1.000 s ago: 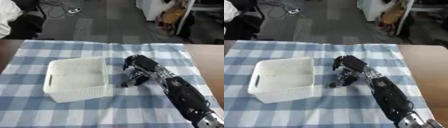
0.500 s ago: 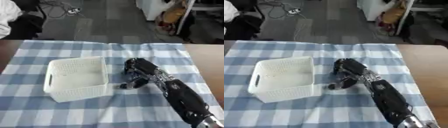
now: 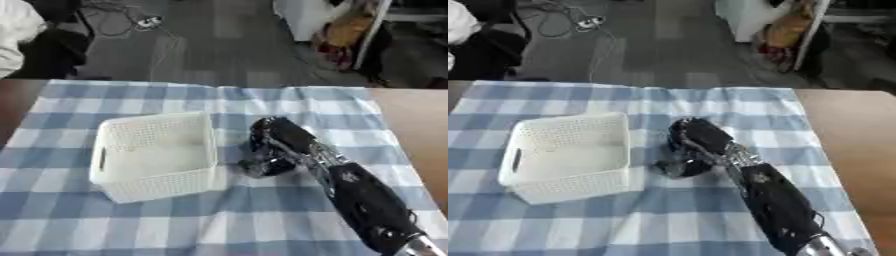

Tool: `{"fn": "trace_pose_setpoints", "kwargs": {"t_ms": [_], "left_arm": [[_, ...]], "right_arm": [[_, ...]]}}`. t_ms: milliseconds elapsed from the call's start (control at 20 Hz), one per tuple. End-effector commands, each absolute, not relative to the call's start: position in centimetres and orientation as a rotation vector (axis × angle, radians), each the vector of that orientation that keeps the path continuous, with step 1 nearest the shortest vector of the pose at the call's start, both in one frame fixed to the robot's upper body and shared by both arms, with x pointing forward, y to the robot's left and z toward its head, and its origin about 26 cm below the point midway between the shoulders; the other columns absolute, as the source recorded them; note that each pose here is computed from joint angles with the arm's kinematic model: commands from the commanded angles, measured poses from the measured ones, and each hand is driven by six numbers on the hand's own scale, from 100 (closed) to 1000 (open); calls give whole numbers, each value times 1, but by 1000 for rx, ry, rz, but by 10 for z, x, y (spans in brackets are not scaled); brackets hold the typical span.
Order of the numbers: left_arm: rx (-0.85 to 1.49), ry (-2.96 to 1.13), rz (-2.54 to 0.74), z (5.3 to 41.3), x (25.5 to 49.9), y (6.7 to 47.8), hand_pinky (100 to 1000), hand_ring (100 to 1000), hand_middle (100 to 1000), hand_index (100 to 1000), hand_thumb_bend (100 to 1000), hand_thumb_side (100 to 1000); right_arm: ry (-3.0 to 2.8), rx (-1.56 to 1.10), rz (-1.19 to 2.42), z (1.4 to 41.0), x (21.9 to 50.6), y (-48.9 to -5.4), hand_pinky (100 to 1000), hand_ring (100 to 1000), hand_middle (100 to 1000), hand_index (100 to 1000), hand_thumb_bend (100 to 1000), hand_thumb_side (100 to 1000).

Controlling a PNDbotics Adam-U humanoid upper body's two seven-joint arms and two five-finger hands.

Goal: Pick up objects on the table and place them in the box.

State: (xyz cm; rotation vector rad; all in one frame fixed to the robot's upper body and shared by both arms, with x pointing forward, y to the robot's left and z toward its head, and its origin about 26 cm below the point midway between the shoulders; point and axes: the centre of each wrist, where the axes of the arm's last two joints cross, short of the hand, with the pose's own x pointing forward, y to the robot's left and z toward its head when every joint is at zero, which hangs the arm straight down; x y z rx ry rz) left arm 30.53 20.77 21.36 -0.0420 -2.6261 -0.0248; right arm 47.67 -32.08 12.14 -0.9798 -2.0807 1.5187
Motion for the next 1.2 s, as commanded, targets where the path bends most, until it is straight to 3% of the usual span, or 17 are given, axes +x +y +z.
{"fn": "trace_pose_setpoints", "kwargs": {"t_ms": [50,450,1200], "left_arm": [[-54,-2650,-29,220,304,207,769,612,946,743,103,884],[-46,-2646,-33,219,304,208,769,613,947,743,102,884],[-30,-2635,-49,216,303,211,768,613,948,743,102,882]], "right_arm": [[-2039,-866,1502,99,471,-331,100,100,100,115,293,465],[-2003,-713,1440,109,470,-339,100,100,100,118,358,459],[-2141,-559,1374,197,467,-332,100,100,100,117,371,448]]}}
